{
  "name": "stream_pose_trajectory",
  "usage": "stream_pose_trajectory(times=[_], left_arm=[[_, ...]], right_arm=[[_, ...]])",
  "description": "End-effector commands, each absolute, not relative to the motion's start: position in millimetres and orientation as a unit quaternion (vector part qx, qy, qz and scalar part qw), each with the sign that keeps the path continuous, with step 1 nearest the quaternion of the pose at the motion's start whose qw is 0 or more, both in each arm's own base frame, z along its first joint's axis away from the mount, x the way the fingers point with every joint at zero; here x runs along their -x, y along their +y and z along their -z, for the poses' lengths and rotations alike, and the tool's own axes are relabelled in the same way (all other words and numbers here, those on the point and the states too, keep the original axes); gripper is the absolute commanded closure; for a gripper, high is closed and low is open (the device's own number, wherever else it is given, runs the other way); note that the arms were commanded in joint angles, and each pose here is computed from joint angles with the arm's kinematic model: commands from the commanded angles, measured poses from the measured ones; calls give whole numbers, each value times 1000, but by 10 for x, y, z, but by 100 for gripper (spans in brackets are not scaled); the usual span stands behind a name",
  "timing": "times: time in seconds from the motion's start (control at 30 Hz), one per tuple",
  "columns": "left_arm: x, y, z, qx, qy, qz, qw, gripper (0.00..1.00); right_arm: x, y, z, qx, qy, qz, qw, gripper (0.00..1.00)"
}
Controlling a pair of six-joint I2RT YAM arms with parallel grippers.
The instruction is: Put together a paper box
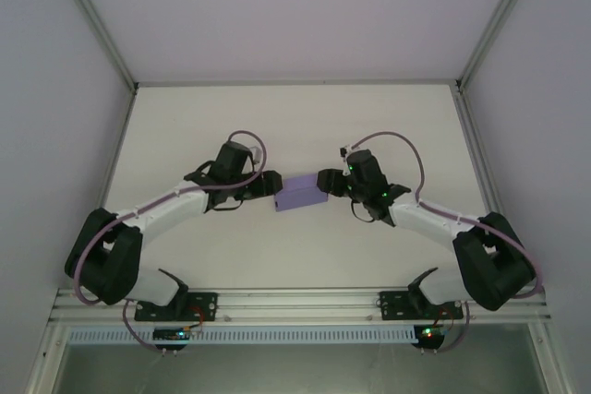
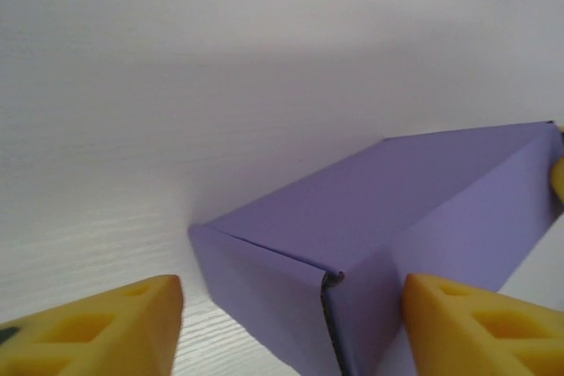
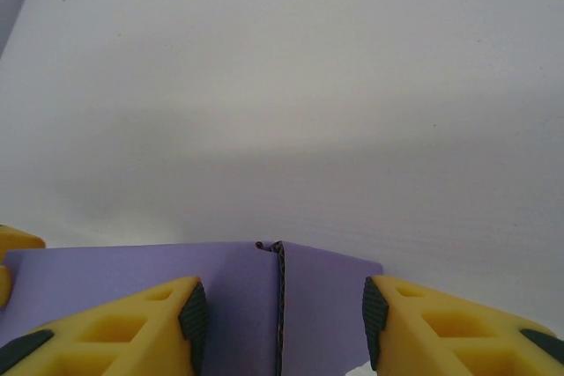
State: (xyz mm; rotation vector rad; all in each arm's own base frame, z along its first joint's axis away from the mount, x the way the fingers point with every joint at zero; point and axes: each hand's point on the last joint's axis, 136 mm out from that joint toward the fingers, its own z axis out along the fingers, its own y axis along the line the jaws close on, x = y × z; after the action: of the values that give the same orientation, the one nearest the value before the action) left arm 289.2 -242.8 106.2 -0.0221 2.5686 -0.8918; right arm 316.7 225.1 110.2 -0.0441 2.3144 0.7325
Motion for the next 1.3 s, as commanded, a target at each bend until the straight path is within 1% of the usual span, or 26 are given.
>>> stream_pose_trajectory(times=[0.0,0.07,0.1,0.17,0.3,0.37,0.4,0.43,0.63,0.73,0.77,0.8,0.9,0.93,0.97,1.0,1.07,1.1,1.13,1.17,1.27], left_arm=[[-2685,-2306,-637,34,941,302,151,44],[-2639,-2285,-568,39,942,302,143,53],[-2622,-2270,-531,44,943,299,138,60],[-2594,-2265,-496,45,944,298,130,67],[-2548,-2233,-423,52,947,293,122,87],[-2538,-2196,-376,56,951,281,118,99],[-2527,-2176,-347,57,953,274,116,100],[-2526,-2149,-323,59,955,266,116,100],[-2465,-2064,-208,51,965,232,111,100],[-2490,-2048,-230,45,967,223,117,100],[-2501,-2049,-252,41,967,220,119,92],[-2517,-2055,-283,38,967,218,122,84],[-2602,-2078,-428,22,967,213,140,75],[-2631,-2084,-480,16,967,210,147,74],[-2673,-2086,-545,9,967,205,154,71],[-2725,-2110,-628,1,965,205,163,64],[-2831,-2174,-814,-14,960,210,184,54],[-2883,-2218,-906,-21,956,217,196,47],[-2933,-2257,-1001,-29,952,223,207,40],[-2994,-2295,-1114,-34,948,228,221,33],[-3127,-2377,-1403,-52,935,241,255,22]], right_arm=[[-2614,2011,-269,18,950,-233,205,55],[-2527,2015,-182,17,953,-242,183,58],[-2481,2024,-141,17,953,-249,171,60],[-2420,2039,-89,18,954,-256,154,64],[-2356,2039,-1,10,955,-262,140,83],[-2347,2031,28,8,954,-264,141,95],[-2357,2025,38,11,954,-262,146,98],[-2395,2008,43,16,953,-256,160,100],[-2422,1928,112,45,948,-240,205,100],[-2437,1939,68,52,946,-241,209,100],[-2463,1952,28,57,945,-241,214,100],[-2498,1957,-16,60,945,-237,218,98],[-2575,1988,-171,68,945,-230,221,89],[-2589,2006,-235,70,945,-233,220,87],[-2625,2037,-329,69,943,-239,223,82],[-2680,2055,-422,67,941,-240,229,78],[-2795,2111,-664,79,934,-247,247,74],[-2851,2137,-786,84,930,-251,257,70],[-2911,2158,-908,84,926,-254,267,64],[-2982,2178,-1054,85,920,-260,279,53],[-3169,2223,-1442,98,904,-275,313,26]])
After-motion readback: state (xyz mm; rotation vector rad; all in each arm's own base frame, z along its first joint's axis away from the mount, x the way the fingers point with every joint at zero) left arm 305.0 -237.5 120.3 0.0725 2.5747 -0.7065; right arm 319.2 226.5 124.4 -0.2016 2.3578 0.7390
